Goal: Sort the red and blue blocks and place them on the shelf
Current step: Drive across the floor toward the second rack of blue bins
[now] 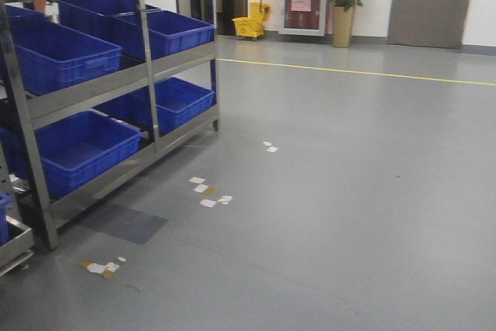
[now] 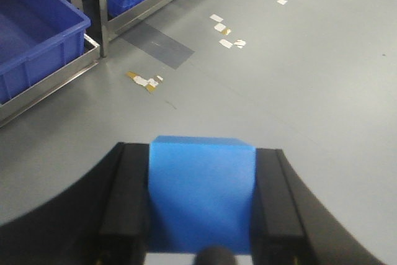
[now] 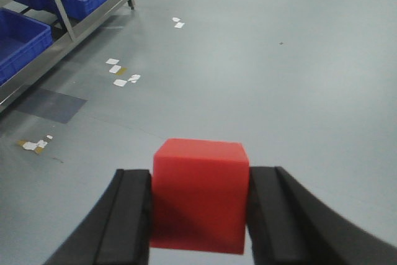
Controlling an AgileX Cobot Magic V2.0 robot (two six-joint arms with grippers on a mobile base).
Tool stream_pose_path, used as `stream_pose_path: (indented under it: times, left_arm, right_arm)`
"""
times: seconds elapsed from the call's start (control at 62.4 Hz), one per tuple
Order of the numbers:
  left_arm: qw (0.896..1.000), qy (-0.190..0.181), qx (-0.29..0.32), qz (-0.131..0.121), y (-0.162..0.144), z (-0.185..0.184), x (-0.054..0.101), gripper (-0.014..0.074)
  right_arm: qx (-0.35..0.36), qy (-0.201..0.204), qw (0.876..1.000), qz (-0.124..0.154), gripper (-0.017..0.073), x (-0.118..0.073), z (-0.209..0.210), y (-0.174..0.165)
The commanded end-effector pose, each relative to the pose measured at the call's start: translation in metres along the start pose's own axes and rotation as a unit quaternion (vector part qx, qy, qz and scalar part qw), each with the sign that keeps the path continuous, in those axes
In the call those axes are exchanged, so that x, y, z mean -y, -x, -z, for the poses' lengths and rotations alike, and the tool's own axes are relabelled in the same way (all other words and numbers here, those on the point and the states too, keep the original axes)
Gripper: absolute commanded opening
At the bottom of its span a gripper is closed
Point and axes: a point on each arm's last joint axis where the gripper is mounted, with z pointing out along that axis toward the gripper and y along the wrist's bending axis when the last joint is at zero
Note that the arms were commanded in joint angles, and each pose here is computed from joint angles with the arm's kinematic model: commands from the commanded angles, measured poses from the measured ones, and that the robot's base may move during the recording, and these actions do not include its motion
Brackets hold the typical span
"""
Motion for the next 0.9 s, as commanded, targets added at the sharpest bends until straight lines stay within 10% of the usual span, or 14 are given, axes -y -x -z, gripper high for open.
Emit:
stream_pose_path:
  times: [0.0, 0.881]
  left_arm:
    - [0.999, -0.018, 0.048, 0.000, 0.0153, 0.0037, 0.0049, 0.0125]
    - [0.999, -0.018, 0.048, 0.000, 0.0153, 0.0037, 0.0049, 0.0125]
  right_arm:
    - [0.059, 0.003, 0.998, 0.005, 0.0049, -0.0014, 0.0034, 0.0167]
    - [0.059, 0.003, 0.998, 0.005, 0.0049, -0.0014, 0.0034, 0.0167]
